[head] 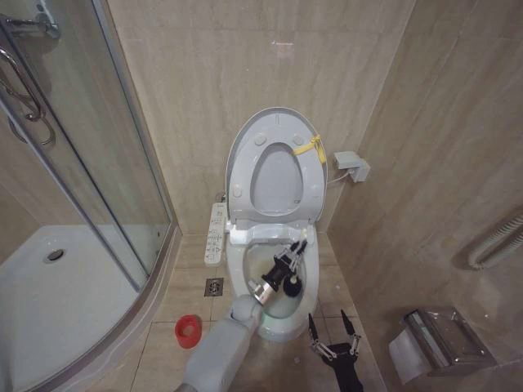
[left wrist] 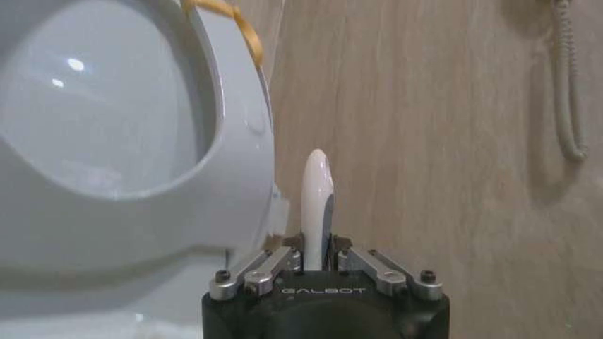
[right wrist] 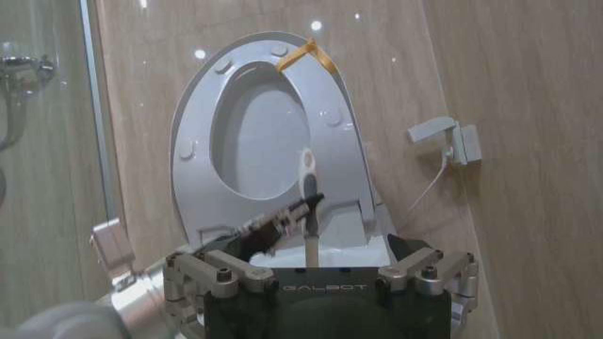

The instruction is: Open the toilet lid, clean the toilet bowl with a toilet brush, close the toilet lid, and flush.

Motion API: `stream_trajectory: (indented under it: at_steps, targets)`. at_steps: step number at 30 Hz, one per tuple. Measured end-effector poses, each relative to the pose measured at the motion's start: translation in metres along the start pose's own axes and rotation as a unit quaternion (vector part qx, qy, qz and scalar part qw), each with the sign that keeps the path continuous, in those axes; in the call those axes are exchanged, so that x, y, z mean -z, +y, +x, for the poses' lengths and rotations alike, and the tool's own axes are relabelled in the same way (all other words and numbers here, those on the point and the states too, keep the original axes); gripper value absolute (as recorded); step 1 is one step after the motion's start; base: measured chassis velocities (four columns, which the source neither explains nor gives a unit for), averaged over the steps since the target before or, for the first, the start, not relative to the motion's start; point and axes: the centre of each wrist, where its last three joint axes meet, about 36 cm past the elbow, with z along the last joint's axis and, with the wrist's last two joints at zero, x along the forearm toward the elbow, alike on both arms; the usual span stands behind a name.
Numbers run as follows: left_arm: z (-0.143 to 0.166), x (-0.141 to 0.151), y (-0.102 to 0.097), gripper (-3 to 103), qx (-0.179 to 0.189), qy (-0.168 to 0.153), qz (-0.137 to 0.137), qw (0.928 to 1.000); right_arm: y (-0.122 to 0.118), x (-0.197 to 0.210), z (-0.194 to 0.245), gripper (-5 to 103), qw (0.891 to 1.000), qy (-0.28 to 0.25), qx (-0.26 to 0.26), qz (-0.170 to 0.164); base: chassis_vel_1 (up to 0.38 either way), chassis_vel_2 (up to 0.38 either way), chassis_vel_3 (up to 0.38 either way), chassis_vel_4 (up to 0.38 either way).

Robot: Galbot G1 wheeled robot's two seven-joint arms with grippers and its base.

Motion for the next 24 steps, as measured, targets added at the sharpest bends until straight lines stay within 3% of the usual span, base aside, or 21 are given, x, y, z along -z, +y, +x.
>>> stream_trajectory:
  at_steps: [5,13,18,23,24]
  targets:
    - [0.006,-0.002,0.0,16,0.003,0.001,-0.001,1.0,0.0,0.001,0.002,100,1.0,0.0,0.0,0.001,0.0,0.0,0.0,0.0]
    - [-0.018,0.039,0.003,16,0.015,-0.066,-0.006,0.9977,0.0,0.002,0.005,100,1.0,0.0,0.002,0.003,0.0,0.0,0.0,0.0]
    - [0.023,0.072,0.006,16,0.034,-0.089,-0.013,0.9954,-0.001,0.0,0.006,100,1.0,0.003,0.006,0.005,0.0,0.0,0.0,0.0]
    - [0.047,0.087,0.007,16,0.04,-0.091,-0.022,0.9948,-0.001,-0.002,0.007,100,1.0,0.005,0.008,0.004,0.0,0.0,0.0,0.0]
    - [0.065,0.099,0.01,16,0.046,-0.094,-0.031,0.994,0.0,-0.004,0.006,100,1.0,0.005,0.01,0.003,0.0,0.0,0.0,0.0]
